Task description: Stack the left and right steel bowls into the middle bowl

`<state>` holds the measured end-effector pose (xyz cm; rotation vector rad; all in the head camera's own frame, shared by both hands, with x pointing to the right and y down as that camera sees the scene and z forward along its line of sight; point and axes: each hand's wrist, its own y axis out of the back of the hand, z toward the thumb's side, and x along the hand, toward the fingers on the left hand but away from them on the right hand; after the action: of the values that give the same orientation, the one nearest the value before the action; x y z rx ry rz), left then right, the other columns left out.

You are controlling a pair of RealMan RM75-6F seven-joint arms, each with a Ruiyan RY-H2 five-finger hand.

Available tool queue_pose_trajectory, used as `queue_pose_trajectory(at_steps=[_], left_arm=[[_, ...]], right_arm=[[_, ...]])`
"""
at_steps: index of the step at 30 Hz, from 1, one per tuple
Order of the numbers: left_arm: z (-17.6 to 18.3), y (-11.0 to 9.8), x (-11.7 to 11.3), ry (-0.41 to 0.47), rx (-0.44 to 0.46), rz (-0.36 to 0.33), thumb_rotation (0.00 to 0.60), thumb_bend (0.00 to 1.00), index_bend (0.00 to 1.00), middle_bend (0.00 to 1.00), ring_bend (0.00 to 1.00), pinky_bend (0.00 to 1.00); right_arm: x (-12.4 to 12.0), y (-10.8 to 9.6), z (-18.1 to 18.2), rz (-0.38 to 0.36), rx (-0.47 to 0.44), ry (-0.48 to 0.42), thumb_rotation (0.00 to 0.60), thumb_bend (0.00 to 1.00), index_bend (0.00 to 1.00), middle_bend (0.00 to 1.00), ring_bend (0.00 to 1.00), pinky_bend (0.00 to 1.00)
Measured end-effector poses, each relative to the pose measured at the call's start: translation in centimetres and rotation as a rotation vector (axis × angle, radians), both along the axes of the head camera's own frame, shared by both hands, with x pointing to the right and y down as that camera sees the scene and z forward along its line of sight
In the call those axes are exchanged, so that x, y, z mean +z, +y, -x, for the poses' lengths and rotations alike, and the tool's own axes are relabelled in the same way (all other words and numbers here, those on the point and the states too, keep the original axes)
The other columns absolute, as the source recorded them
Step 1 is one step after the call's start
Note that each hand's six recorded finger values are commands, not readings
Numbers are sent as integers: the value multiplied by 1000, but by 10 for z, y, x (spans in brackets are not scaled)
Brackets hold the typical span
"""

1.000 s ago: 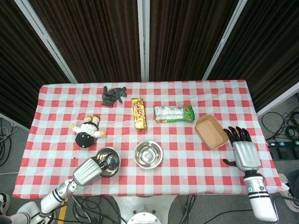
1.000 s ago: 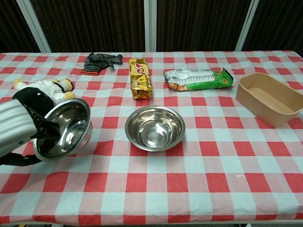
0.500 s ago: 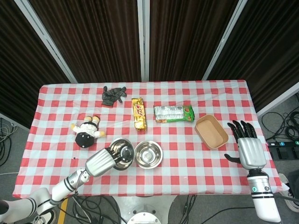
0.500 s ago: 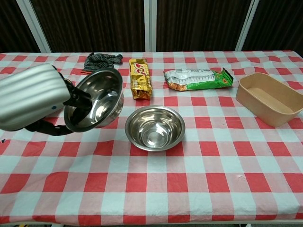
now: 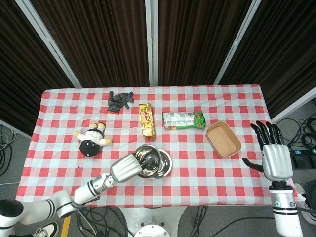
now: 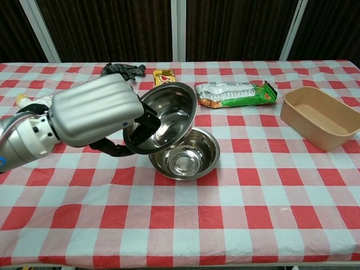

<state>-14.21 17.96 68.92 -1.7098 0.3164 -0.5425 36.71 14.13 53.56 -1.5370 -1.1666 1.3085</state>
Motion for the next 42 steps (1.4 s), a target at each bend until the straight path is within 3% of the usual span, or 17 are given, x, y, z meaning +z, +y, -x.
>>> queue_pose_trajectory(at_steps=[13,23,32,37,42], left_arm=[[-19,3,20,-10,-6,33,600,337,725,724,817,883],[-17,2,27,2,3,65,600,172,440,590,764,869],[6,-16,12,-19,-20,-10,600,163,419,573,742,859],[41,-41,-2,-92,-102,-75,600,161,419,565,706,809],[109,-64,-19,-147,-334,-79,600,155,413,502,582,698]], right_arm=[[1,0,-7,-3,15,-13,600,1,111,90,0,49],[3,0,-11,0,20,-12,600,2,111,90,0,49],[0,0,-12,-10,19,-11,600,2,111,92,0,48],[1,0,-8,-10,6,-17,600,2,111,94,0,49],[6,3,-2,4,-22,-22,600,1,111,95,0,49]])
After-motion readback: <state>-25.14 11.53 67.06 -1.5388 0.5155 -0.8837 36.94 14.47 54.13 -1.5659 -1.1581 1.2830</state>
